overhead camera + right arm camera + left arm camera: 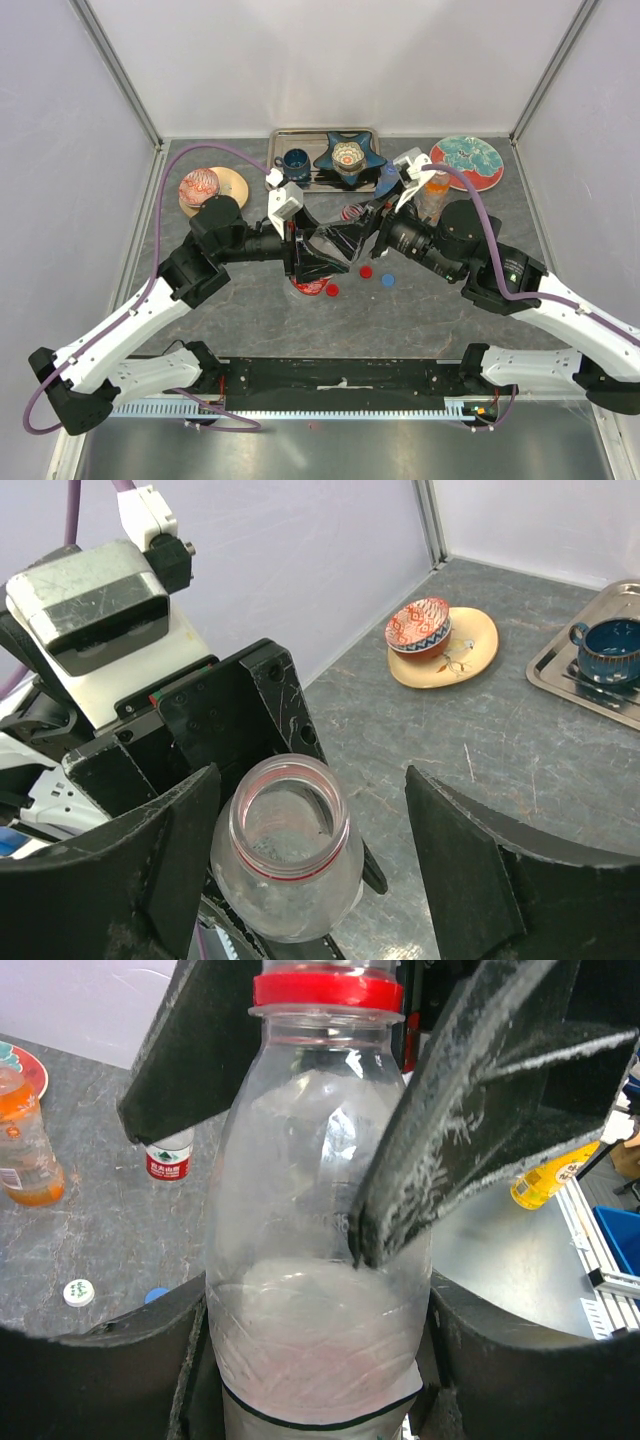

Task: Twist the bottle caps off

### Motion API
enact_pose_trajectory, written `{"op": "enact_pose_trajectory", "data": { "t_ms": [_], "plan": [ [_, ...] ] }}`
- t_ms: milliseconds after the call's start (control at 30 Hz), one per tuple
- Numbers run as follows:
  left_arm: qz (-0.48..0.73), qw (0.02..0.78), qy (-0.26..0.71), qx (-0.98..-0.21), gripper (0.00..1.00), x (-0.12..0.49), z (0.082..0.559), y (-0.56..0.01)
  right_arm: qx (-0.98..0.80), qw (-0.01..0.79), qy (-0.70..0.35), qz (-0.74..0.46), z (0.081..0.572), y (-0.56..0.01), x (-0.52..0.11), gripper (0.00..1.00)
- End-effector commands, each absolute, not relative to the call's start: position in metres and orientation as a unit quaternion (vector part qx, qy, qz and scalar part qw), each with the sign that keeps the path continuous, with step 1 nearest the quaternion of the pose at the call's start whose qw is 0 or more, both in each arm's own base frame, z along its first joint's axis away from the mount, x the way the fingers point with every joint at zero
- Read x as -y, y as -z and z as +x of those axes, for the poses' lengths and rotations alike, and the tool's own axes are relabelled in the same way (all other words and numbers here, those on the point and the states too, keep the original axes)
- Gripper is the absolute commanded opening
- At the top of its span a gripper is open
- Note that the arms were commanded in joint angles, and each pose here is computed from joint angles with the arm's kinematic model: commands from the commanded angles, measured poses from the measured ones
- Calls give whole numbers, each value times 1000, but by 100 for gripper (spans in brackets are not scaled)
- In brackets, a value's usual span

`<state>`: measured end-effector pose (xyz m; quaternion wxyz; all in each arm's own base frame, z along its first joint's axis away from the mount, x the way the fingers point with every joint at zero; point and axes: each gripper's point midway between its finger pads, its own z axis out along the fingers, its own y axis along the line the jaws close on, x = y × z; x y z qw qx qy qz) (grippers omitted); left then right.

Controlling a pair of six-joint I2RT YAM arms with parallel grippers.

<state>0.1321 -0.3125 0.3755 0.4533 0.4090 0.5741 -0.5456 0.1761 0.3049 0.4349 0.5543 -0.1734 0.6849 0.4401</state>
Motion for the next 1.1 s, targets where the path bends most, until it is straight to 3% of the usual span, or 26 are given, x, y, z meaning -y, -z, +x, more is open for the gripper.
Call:
{"op": "enact_pose_trajectory", "data": {
  "t_ms": [0,367,467,500,567,600,733,933,1067],
  "plan": [
    [425,467,552,-545,53,308,121,-388,-648,592,-460,-133,178,-477,-289,80],
    [425,471,549,-544,53,305,120,-389,-644,595,-464,-128,176,-476,-285,38],
    [421,476,543,-549,54,304,123,-389,-648,590,-461,-138,174,-472,-286,17],
    [413,485,536,-554,57,303,127,-389,-650,588,-461,-142,172,-472,-286,0],
    [394,499,515,-574,63,301,139,-386,-660,583,-448,-154,172,-465,-285,0],
    [384,507,506,-582,74,299,145,-385,-660,583,-446,-157,172,-467,-284,0],
    [327,537,449,-635,99,285,174,-376,-669,594,-419,-154,176,-468,-273,0],
    [250,591,358,-678,99,244,199,-381,-664,639,-375,-104,195,-481,-249,0],
    [133,644,276,-702,99,184,214,-396,-671,674,-303,-59,225,-468,-241,0]
  ]
}}
